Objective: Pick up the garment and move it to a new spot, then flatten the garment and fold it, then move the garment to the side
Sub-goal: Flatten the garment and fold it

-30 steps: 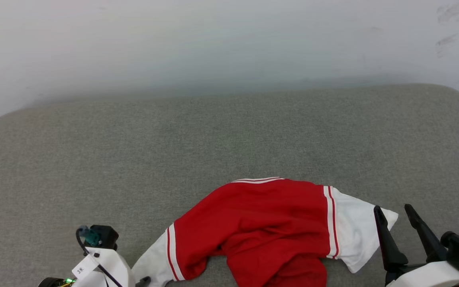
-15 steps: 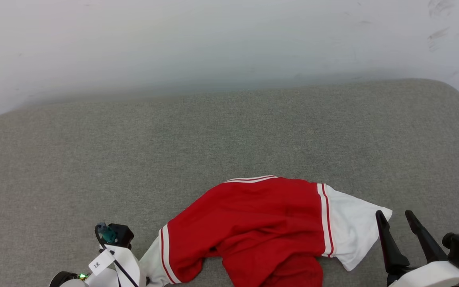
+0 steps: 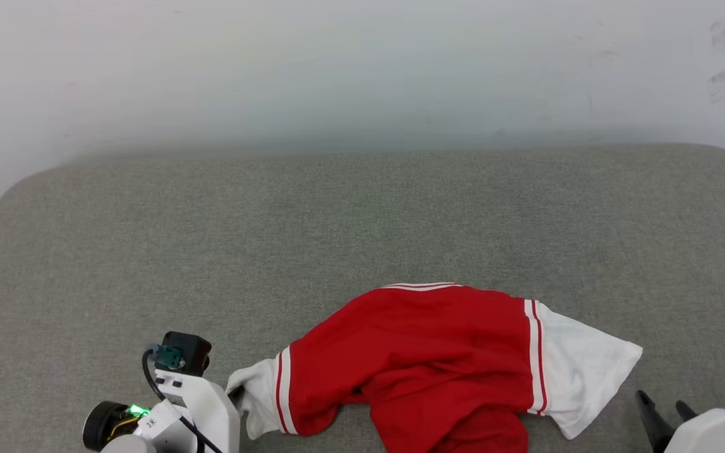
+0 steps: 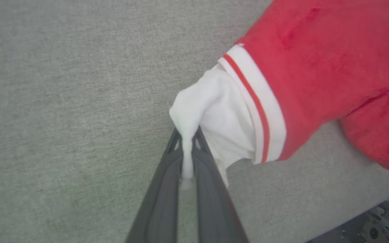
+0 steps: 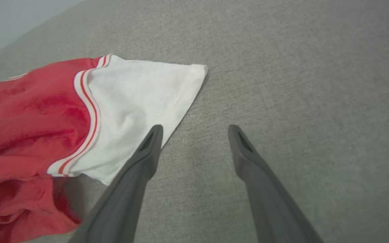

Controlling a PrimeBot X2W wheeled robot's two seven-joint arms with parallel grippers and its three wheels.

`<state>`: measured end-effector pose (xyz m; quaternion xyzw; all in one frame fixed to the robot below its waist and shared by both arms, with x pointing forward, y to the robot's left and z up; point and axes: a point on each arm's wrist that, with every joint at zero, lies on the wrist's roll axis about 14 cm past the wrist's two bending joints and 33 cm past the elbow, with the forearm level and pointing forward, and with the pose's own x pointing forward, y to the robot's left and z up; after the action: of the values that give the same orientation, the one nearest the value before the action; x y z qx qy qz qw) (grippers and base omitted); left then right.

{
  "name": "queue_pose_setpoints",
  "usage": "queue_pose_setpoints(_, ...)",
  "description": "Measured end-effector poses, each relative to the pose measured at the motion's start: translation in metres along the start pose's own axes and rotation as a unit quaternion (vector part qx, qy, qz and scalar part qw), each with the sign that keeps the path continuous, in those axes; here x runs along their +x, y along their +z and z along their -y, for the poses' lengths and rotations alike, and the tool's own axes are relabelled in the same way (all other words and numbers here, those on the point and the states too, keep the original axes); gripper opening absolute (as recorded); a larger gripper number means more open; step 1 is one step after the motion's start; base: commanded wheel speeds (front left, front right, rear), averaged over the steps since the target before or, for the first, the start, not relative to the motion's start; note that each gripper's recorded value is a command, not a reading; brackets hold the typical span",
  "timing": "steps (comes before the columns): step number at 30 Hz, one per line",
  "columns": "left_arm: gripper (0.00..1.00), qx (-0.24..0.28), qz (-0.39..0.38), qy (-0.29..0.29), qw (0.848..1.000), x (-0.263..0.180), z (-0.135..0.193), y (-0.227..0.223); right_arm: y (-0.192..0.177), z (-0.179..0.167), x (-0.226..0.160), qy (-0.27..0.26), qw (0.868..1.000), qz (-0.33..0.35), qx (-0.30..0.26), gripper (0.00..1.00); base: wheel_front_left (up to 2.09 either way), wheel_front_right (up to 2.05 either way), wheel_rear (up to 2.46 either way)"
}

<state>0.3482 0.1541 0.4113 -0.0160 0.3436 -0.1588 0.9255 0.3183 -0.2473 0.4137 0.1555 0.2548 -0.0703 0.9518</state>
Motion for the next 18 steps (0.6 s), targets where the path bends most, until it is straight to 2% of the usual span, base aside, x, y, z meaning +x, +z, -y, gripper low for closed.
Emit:
queue_pose_setpoints(9,0.0,0.007,0.064,-0.003,0.998,-0.012,0.01,0.029,0.012,0.002,0.037,0.002,0.993,-0.106,-0.054,1.0,0.0,0.0,0.0)
queue_pose_setpoints(18,0.0,0.014,0.086,-0.014,0.996,-0.012,0.017,0.043,0.001,-0.007,0.067,0.007,0.975,-0.2,-0.1,1.0,0.0,0.0,0.0)
